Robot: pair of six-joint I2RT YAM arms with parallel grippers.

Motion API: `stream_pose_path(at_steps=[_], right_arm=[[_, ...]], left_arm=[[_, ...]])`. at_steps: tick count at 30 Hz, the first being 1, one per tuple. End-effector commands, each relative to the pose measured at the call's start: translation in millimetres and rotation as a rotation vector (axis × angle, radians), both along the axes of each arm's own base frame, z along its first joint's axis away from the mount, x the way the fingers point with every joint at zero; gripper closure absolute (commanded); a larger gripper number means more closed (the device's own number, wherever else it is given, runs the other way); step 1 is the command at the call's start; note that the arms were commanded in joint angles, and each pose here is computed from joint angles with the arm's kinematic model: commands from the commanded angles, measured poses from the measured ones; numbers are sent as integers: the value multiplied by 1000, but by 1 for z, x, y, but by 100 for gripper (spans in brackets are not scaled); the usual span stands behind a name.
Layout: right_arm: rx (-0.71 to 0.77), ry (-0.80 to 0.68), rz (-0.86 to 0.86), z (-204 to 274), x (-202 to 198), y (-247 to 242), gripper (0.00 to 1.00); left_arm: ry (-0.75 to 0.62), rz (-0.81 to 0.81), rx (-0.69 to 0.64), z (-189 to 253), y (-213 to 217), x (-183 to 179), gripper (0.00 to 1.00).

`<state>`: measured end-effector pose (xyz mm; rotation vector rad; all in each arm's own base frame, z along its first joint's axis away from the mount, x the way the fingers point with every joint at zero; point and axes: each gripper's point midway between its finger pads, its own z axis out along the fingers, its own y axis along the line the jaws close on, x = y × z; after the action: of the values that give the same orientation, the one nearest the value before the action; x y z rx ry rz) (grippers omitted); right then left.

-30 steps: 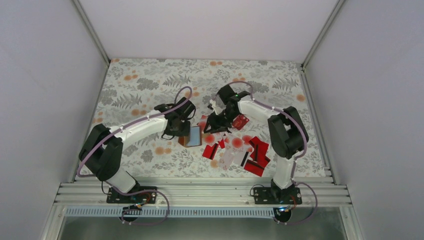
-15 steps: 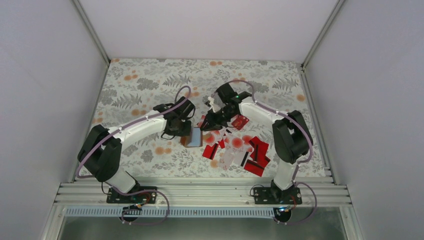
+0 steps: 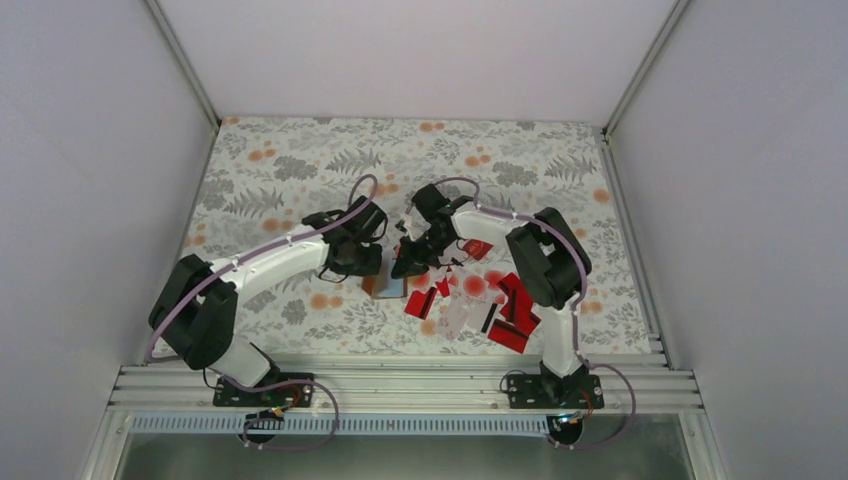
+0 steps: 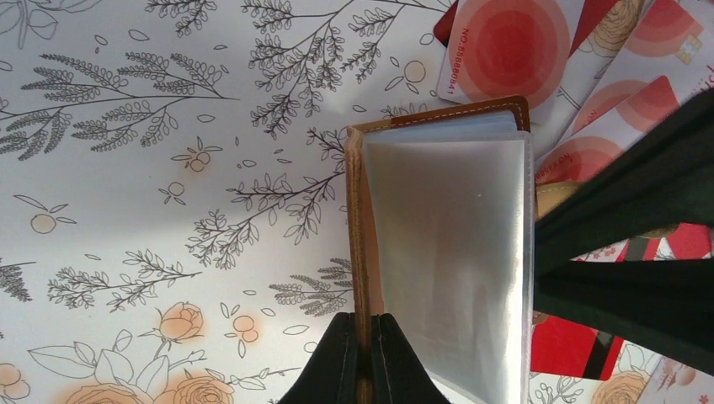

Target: Put the credit cards into the card holder

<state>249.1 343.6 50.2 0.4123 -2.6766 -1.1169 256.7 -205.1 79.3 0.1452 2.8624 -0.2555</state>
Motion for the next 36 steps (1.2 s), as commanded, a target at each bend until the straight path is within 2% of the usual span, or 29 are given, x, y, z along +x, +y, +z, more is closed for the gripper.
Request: stream_pose_path(at_steps=[1, 7, 13, 15, 19, 21, 30, 36], right_arm=[[60, -18, 37, 6, 4, 26, 95], [110, -10, 71, 10, 5, 47, 95], [143, -15, 92, 16, 4, 51, 96], [145, -16, 98, 16, 3, 50, 95], [144, -11, 106, 9, 2, 50, 95], [146, 0, 108, 4, 2, 51, 95], [254, -20, 158, 22, 3, 63, 84], [295, -11, 185, 25, 2, 67, 77]], left_arm=[[-10, -2, -48, 7, -4, -2, 98], [-38, -18, -133, 24, -15, -1, 97], [-41, -16, -227, 38, -19, -4, 90], [-44, -8, -245, 45, -18, -5, 84], [-59, -9, -281, 60, -17, -9, 65], [-55, -26, -281, 61, -17, -12, 61], [-113, -223, -347, 80, -42, -24, 61], [-96, -219, -340, 69, -43, -24, 63]])
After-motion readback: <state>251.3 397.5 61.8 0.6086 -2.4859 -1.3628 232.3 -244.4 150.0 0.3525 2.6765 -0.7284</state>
